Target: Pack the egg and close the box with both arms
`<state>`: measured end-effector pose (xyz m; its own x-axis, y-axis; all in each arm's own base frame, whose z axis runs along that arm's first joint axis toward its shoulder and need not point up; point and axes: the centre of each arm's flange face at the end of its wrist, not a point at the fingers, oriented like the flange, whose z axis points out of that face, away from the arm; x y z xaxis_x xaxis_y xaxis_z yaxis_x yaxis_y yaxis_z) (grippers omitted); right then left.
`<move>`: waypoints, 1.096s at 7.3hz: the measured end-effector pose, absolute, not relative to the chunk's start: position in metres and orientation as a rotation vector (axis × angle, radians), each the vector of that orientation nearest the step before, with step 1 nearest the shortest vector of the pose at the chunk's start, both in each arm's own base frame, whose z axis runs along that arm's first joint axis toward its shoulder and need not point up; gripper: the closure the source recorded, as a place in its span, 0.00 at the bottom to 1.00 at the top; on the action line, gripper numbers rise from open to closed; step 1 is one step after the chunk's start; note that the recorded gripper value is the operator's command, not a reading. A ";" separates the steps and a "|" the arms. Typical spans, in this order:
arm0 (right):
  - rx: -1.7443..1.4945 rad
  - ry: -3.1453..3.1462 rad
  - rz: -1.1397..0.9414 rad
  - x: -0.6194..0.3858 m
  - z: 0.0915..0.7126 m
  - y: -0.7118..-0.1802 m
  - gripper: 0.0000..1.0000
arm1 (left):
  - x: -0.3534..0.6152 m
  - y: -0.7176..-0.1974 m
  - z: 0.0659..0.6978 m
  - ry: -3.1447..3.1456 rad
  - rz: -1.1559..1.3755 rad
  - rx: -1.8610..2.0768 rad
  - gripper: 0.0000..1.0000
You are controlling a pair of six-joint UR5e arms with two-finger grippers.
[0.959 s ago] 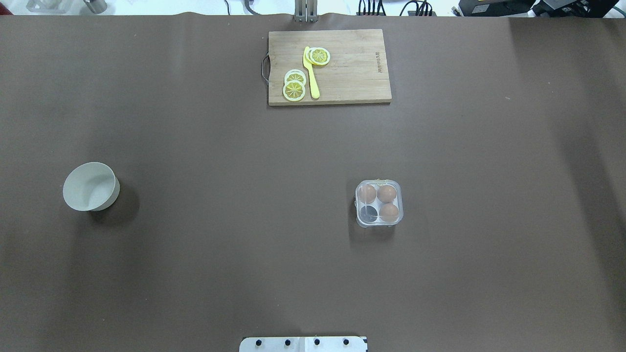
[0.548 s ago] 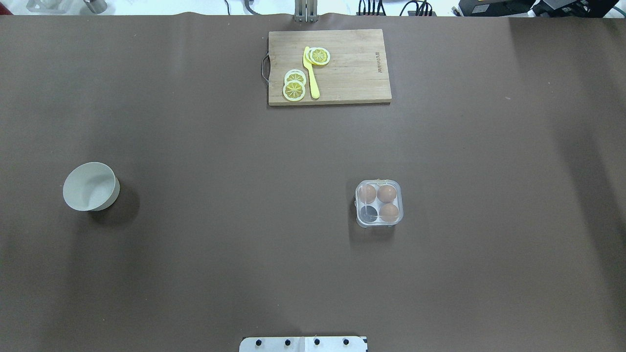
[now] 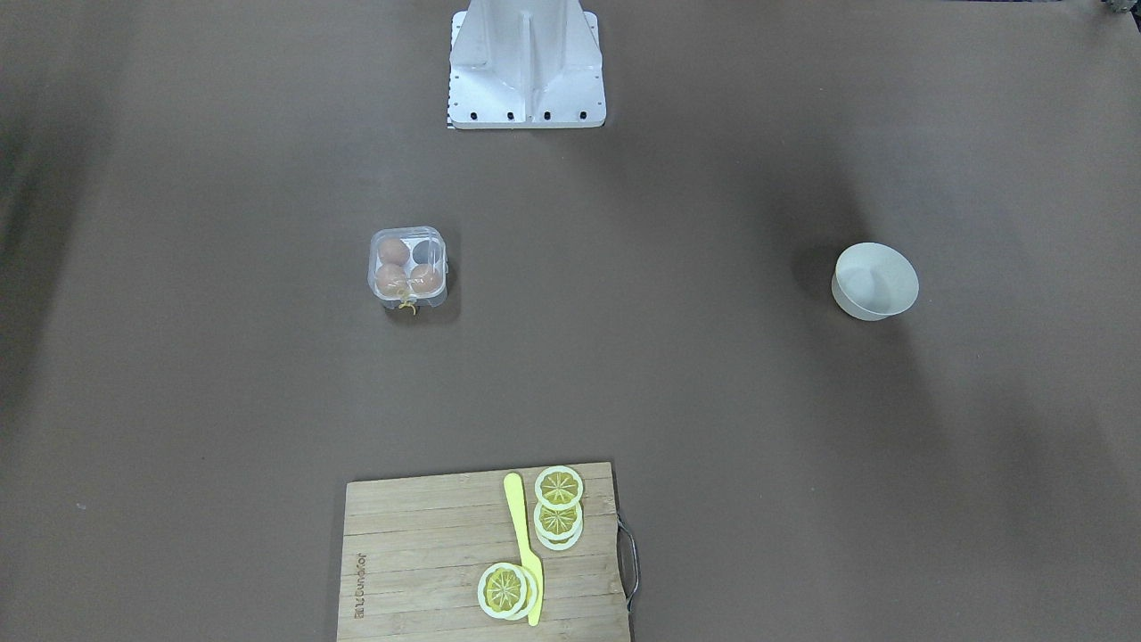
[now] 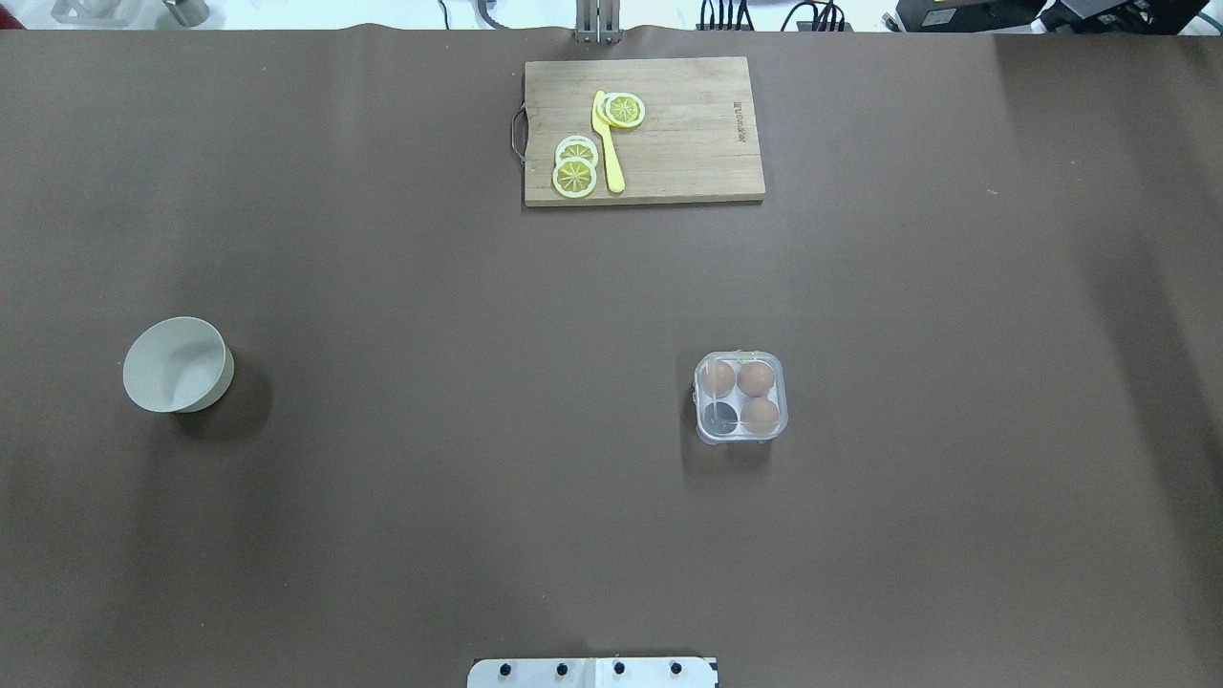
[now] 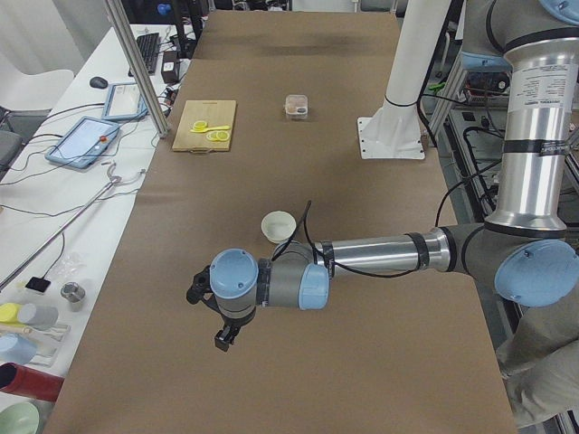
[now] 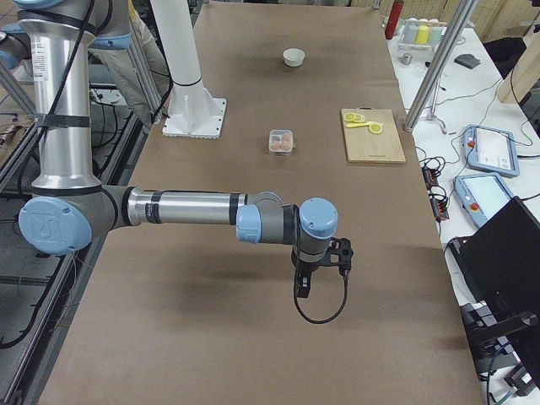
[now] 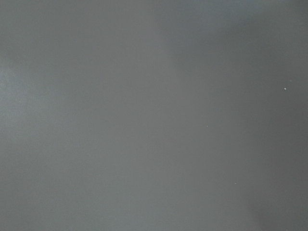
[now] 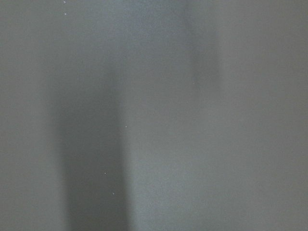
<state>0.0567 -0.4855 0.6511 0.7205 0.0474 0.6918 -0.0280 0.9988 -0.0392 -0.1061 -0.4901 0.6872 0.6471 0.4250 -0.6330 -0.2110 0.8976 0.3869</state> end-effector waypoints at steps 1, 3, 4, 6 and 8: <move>-0.026 -0.764 0.041 0.057 0.651 -0.486 0.00 | -0.107 -0.490 0.687 0.789 0.366 0.293 0.03; -0.026 -0.764 0.041 0.057 0.651 -0.486 0.00 | -0.108 -0.488 0.689 0.789 0.365 0.293 0.03; -0.026 -0.763 0.040 0.057 0.651 -0.485 0.00 | -0.108 -0.485 0.691 0.789 0.364 0.293 0.03; -0.025 -0.763 0.040 0.057 0.651 -0.485 0.00 | -0.112 -0.474 0.699 0.794 0.368 0.294 0.03; -0.025 -0.763 0.040 0.057 0.651 -0.485 0.00 | -0.114 -0.470 0.702 0.795 0.372 0.296 0.03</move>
